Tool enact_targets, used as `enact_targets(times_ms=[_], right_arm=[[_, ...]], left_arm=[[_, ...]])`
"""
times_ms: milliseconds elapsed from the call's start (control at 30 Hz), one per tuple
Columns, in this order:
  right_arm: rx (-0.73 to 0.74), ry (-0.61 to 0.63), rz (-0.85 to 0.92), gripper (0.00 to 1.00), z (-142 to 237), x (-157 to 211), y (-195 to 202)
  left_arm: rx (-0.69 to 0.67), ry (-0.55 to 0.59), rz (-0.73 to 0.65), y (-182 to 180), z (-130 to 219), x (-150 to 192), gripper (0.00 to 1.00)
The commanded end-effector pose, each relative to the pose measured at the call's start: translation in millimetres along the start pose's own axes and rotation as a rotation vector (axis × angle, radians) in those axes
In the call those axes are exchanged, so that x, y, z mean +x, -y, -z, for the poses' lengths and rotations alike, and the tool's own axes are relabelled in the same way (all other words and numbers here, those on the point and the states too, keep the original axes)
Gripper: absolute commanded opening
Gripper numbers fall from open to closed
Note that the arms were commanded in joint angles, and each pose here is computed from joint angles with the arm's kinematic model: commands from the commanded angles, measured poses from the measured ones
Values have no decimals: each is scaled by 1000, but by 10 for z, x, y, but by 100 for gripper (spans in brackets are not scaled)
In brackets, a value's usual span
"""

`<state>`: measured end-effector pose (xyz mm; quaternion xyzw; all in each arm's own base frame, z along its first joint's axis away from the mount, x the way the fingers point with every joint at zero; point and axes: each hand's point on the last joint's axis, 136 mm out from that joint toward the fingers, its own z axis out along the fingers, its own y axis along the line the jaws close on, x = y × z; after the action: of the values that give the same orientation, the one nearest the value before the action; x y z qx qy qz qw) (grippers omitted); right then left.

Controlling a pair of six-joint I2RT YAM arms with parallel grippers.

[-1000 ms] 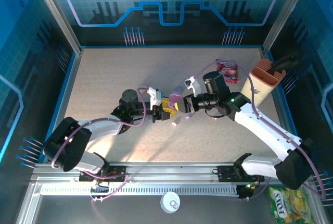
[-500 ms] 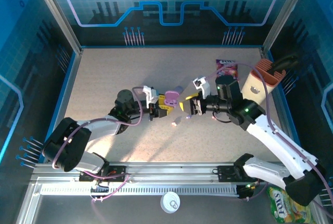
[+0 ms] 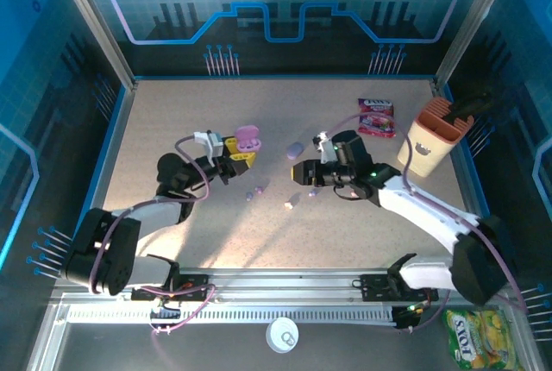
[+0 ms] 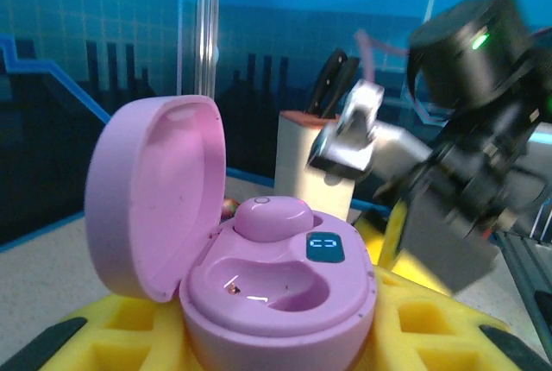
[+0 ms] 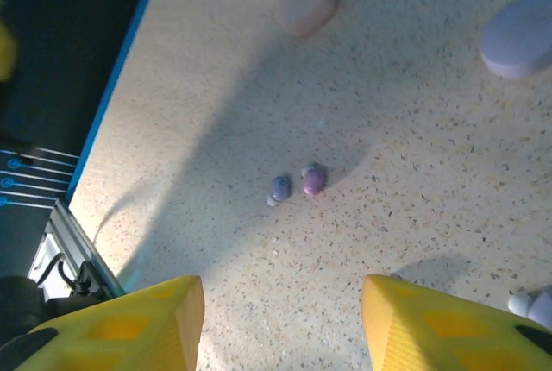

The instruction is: Insert the wireless bluetooth earbuds into the charging case

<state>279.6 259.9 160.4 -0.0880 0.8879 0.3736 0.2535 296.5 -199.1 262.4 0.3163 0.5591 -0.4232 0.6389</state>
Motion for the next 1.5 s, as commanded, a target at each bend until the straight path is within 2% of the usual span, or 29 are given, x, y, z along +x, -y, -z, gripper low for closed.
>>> enact_targets(times_ms=[0, 167, 333, 567, 800, 1100, 1300, 1467], right_arm=[[-18, -17, -43, 51, -304, -42, -30], [4, -128, -45, 50, -847, 4, -20], [3, -236, -64, 45, -1331, 129, 17], [25, -340, -86, 39, -1736, 279, 81], [61, -405, -80, 36, -1803, 453, 151], [75, -447, -49, 33, -1715, 608, 102], [102, -456, -42, 28, -1700, 644, 146], [117, -461, -34, 20, -1661, 649, 158]], left_arm=[[0, 64, -54, 58, 40, -266, 33], [10, 82, -55, 155, 93, -341, 32], [11, 88, -46, 226, 150, -355, 32], [4, 68, -52, 261, 183, -333, 33], [3, 63, -57, 256, 178, -331, 33], [3, 51, -47, 240, 170, -288, 33], [3, 47, -41, 225, 161, -271, 33], [1, 42, -37, 219, 160, -252, 33]])
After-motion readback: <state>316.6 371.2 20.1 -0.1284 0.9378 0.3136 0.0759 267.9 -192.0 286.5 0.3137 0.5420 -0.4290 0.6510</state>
